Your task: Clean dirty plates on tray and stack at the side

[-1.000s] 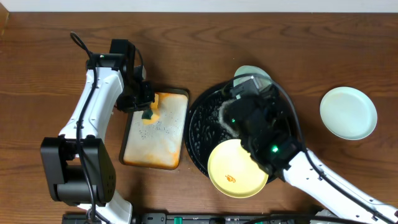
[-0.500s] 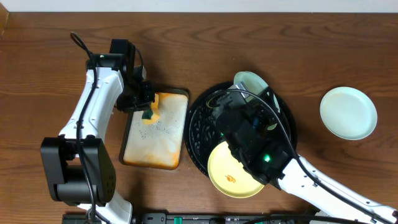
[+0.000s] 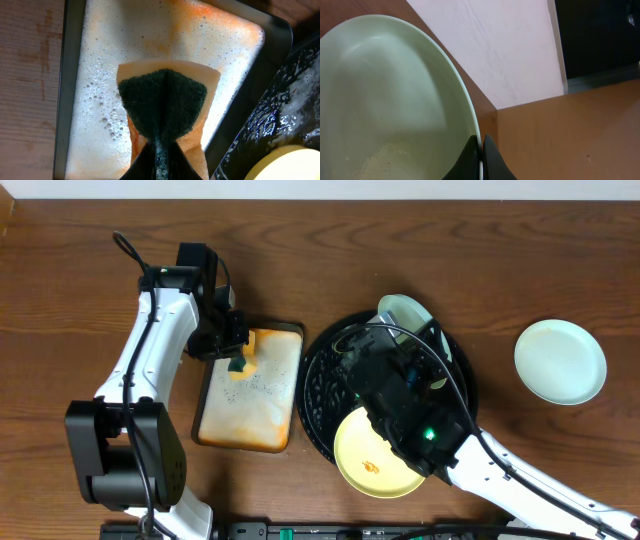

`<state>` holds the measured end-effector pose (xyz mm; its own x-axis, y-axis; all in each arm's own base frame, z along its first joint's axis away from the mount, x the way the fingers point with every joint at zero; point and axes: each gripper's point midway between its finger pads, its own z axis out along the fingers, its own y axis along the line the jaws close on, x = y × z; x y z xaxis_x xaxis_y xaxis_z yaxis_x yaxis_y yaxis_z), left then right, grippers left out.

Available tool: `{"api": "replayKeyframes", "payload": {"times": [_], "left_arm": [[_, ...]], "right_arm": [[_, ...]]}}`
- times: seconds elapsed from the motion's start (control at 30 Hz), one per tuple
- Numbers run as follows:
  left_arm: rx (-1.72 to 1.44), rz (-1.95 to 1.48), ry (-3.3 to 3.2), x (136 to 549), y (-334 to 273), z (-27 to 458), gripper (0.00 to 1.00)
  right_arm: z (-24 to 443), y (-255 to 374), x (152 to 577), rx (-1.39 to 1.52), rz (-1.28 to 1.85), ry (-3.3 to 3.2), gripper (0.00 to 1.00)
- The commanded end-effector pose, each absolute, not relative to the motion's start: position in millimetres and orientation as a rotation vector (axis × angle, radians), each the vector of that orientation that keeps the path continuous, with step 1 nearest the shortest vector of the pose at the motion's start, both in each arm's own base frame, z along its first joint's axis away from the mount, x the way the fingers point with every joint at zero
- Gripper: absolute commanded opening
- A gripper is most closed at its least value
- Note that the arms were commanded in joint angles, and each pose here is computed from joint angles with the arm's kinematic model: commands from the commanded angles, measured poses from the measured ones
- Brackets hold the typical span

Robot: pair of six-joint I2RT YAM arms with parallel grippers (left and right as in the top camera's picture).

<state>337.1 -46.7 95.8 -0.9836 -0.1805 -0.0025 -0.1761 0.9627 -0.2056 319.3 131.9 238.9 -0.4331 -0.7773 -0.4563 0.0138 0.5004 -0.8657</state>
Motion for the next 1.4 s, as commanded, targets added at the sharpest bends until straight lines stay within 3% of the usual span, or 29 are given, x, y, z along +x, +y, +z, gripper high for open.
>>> {"api": "replayKeyframes", "payload": {"times": [0.0, 0.33, 0.6, 1.03, 1.37], "left_arm": [[-0.254, -0.325, 3.088, 337, -47, 98, 0.09], [-0.254, -0.325, 3.089, 336, -47, 98, 0.09], [-0.254, -0.325, 3.089, 336, -47, 98, 0.09], [-0.254, -0.329, 3.090, 336, -48, 98, 0.09], [-0.255, -0.329, 3.095, 335, -47, 98, 0.09]], "right_arm": [[251, 131, 318, -0.601, -1.058, 1.780, 0.01], [252, 131, 318, -0.589, -1.050, 1.780, 0.01], [238, 98, 331, -0.297, -0.899, 1.880, 0.01], [212, 101, 343, -0.405, -0.699, 2.040, 0.01], [208, 50, 351, 0.027, -0.303, 2.172, 0.01]]}}
